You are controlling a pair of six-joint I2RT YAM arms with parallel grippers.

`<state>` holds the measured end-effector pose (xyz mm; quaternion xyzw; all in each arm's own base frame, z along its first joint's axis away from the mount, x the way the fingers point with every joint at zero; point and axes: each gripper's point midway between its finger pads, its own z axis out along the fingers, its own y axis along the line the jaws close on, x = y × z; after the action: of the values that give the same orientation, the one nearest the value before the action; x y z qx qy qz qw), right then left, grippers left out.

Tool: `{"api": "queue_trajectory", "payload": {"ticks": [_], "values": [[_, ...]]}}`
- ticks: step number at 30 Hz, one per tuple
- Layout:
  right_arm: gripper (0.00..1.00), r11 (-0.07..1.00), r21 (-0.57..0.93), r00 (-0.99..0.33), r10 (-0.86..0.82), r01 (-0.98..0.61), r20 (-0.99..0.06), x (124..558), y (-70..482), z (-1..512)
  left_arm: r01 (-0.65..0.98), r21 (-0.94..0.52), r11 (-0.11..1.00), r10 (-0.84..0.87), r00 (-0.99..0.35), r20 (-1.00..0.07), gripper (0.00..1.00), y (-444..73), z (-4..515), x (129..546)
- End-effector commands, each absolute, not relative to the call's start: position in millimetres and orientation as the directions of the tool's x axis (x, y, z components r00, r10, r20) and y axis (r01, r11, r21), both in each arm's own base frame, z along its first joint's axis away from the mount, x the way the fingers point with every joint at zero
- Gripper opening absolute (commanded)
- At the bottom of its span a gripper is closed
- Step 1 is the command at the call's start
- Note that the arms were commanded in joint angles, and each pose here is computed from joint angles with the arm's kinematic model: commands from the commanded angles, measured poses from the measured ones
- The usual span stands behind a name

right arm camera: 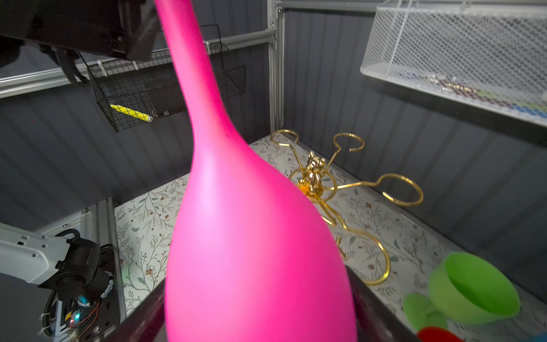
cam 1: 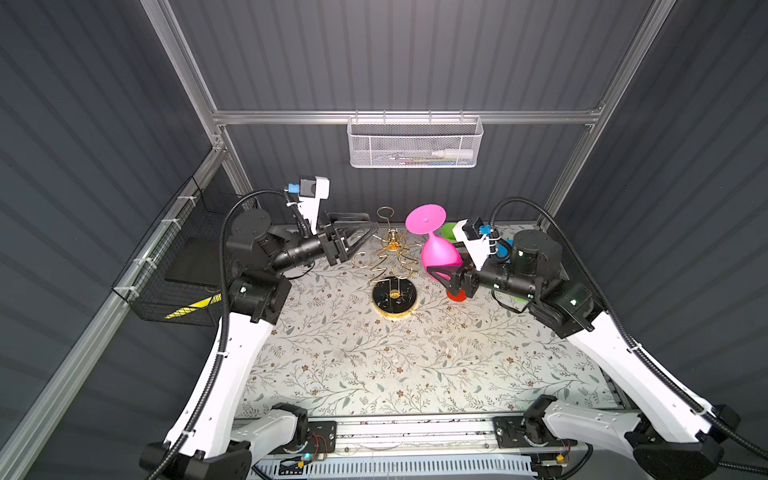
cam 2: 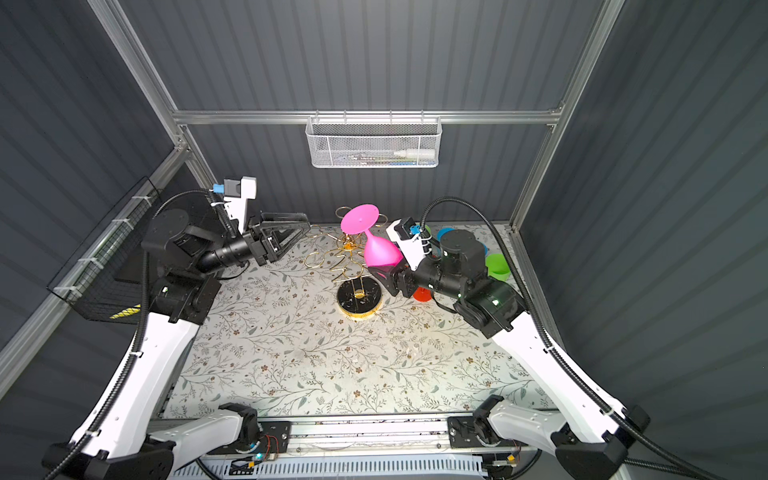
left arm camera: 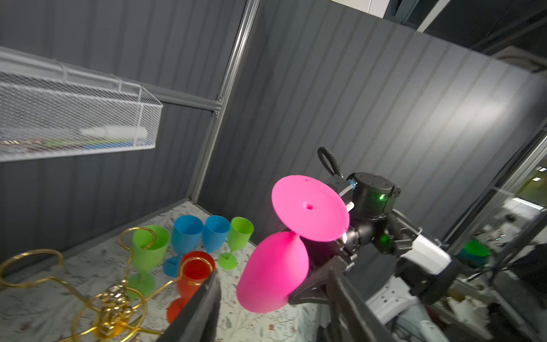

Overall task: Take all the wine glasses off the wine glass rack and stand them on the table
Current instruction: 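Close the right gripper on the magenta glass bowl beside the left gripper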

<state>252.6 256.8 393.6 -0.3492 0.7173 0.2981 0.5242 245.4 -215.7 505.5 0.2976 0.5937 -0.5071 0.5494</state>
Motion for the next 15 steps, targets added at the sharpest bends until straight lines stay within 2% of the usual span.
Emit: {"api": "queue_trajectory", "payload": {"ticks": [1,7,15], "values": [[0.54,0.628,0.136,-0.348,-0.227,-0.766,-0.910,239.7,241.3,375.9,0.912,0.012,0.409,-0.079,0.049,-0.996,0.57,-216.9,479.6,257.6],[0.52,0.642,0.197,-0.446,-0.251,-0.741,-0.859,229.7,237.9,365.0,0.879,0.285,0.382,0.075,0.278,-0.958,0.53,-232.7,452.9,251.9],[0.51,0.639,0.241,-0.508,-0.273,-0.730,-0.817,232.6,250.9,351.9,0.851,0.434,0.296,0.119,0.418,-0.900,0.52,-254.7,443.1,240.7]]}}
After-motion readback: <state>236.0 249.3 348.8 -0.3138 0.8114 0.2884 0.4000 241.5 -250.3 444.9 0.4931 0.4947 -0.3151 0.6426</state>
